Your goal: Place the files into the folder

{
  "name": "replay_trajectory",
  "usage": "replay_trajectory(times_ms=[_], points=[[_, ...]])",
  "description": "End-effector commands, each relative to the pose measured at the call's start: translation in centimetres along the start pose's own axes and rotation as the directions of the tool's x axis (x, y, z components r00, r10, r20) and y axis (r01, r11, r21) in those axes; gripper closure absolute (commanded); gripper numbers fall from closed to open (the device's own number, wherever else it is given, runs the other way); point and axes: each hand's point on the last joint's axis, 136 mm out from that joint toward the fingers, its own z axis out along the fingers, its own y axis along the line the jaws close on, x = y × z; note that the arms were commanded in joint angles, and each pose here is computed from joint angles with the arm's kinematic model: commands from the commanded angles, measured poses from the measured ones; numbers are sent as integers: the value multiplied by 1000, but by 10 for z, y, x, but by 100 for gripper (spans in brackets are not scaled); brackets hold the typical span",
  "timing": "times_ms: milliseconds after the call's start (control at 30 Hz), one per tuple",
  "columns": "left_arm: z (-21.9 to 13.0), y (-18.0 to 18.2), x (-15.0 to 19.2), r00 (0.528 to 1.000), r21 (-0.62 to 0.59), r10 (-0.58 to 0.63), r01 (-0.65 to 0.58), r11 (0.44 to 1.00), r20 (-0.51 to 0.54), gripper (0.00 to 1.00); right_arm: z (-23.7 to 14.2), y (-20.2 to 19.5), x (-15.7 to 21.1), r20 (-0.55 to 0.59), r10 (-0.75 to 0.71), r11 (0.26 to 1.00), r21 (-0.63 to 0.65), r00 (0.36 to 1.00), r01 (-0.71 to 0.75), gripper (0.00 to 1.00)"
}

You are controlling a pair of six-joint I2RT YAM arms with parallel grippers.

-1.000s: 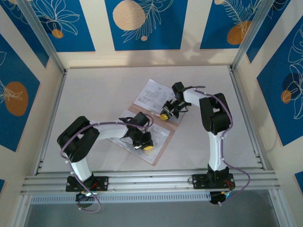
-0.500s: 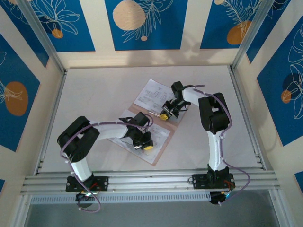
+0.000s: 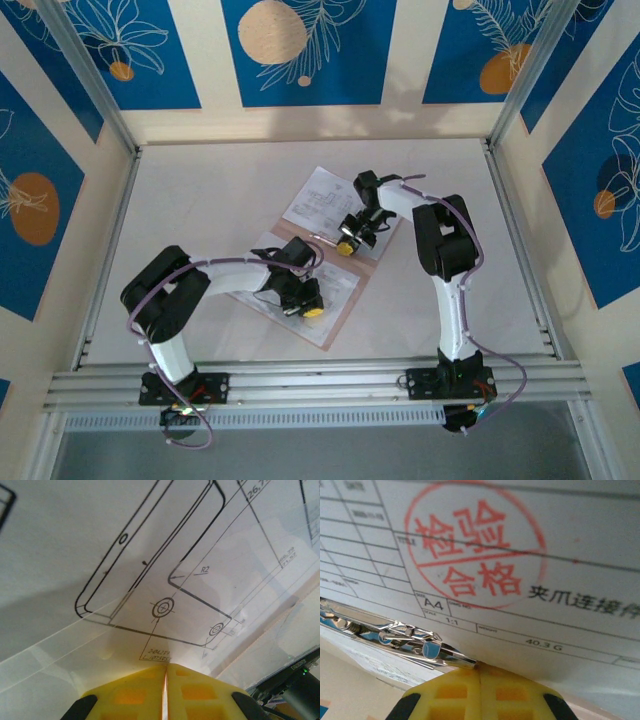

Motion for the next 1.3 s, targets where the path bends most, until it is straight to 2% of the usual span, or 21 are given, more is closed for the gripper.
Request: replay_trajectory(times_ms=[0,133,233,400,533,733,800,933,1000,1133,1267], points=[[6,33,5,998,-109,-56,57,992,4,90,44,-99,-14,55,190,907,373,980,-196,100],[5,32,4,998,-105,-56,56,993,7,90,45,-97,-11,57,188,901,387,981,-195,100],[5,31,3,998,-102,-56,56,993,12,90,37,-83,-12,77,153,924,344,985,-170,100],[5,32,3,998,-104,-56,58,993,16,90,10,-31,-12,99,43,975,215,994,-64,100],[5,31,2,998,-103,-52,54,993,18,90,-11,0,-9,97,8,989,148,995,-23,100],[1,31,-1,999,-114,-41,43,993,26,90,-28,18,1,94,-11,996,84,996,3,83],[-1,33,-2,999,-121,-36,39,992,29,90,-38,24,5,112,-26,998,59,993,19,77],[-10,40,-4,999,-158,-12,18,987,36,90,-57,31,7,184,-73,997,5,980,73,71],[-16,45,-6,999,-179,0,7,984,42,90,-61,30,5,214,-94,995,-20,972,100,73],[-29,57,-12,999,-216,21,-10,976,46,89,-56,24,5,201,-120,988,-69,972,136,86],[-44,73,-24,997,-266,41,-23,964,63,88,-51,19,13,201,-154,985,-50,967,167,89]])
